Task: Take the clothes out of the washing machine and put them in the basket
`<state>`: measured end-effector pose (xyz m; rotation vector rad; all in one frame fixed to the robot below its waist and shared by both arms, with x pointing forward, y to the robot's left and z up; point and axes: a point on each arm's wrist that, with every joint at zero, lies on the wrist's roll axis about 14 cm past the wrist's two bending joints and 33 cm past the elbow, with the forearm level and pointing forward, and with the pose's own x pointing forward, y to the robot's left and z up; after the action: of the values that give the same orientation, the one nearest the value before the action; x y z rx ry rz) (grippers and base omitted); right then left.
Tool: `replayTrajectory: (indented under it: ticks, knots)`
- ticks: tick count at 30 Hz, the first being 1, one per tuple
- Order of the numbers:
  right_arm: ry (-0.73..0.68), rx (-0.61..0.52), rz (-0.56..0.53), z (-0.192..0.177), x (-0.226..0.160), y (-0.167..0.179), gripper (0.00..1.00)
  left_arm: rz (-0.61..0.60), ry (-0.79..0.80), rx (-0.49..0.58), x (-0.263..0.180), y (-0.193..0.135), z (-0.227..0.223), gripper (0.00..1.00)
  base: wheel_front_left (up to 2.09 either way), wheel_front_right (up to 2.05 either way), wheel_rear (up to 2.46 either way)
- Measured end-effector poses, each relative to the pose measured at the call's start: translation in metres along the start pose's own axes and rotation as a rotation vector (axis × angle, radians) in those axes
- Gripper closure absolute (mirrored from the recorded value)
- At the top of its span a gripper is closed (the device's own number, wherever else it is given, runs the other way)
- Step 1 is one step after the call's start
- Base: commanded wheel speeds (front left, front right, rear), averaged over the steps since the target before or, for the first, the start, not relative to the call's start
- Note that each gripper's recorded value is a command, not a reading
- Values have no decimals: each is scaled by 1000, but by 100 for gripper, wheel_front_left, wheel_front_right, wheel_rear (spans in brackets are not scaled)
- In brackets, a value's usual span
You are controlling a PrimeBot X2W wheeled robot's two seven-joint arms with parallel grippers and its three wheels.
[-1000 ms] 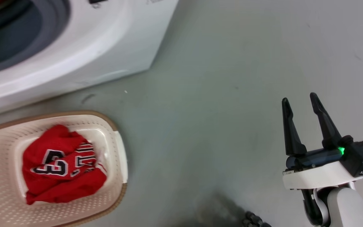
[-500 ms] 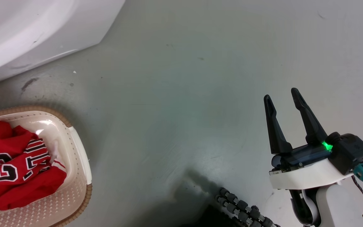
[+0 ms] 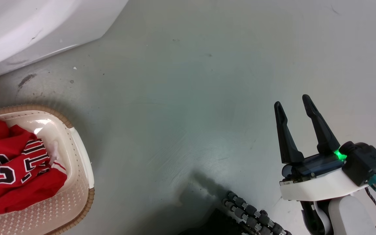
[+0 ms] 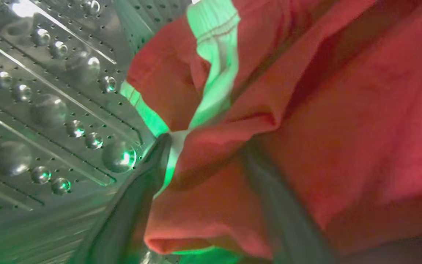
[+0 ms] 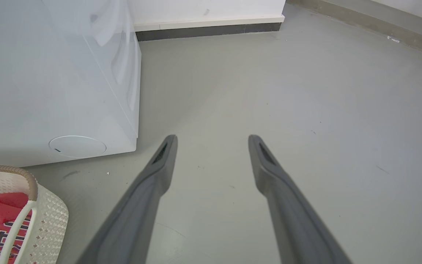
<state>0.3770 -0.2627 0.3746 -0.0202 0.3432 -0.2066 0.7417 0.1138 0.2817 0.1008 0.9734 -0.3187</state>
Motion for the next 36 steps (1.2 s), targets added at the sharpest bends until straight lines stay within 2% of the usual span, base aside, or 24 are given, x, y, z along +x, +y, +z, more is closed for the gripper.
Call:
replayTrajectory:
  ticks: [1, 9, 14, 17, 25, 30, 36]
  knots:
    - [3, 0, 1, -1, 0, 0, 0, -6, -5, -6, 1, 0, 1, 100, 0, 0, 0]
    - [-14, -4, 25, 4, 5, 7, 0, 21, -74, 22, -2, 8, 8, 100, 0, 0, 0]
    - [-39, -15, 34, 12, 6, 8, 0, 23, -200, 1, -16, 12, 30, 100, 0, 0, 0]
    - [-68, -30, 33, 21, 7, 6, 0, 27, -265, 38, -29, 7, 38, 100, 0, 0, 0]
    - [-161, -25, 31, 50, 2, 2, 0, 15, -434, 151, -79, -11, 42, 100, 0, 0, 0]
    - [-232, -34, 43, 72, -6, 3, 0, 4, -506, 150, -117, -15, 29, 100, 0, 0, 0]
    - [-271, -49, 71, 83, -25, 11, 0, -24, -581, 153, -166, -29, 10, 100, 0, 0, 0]
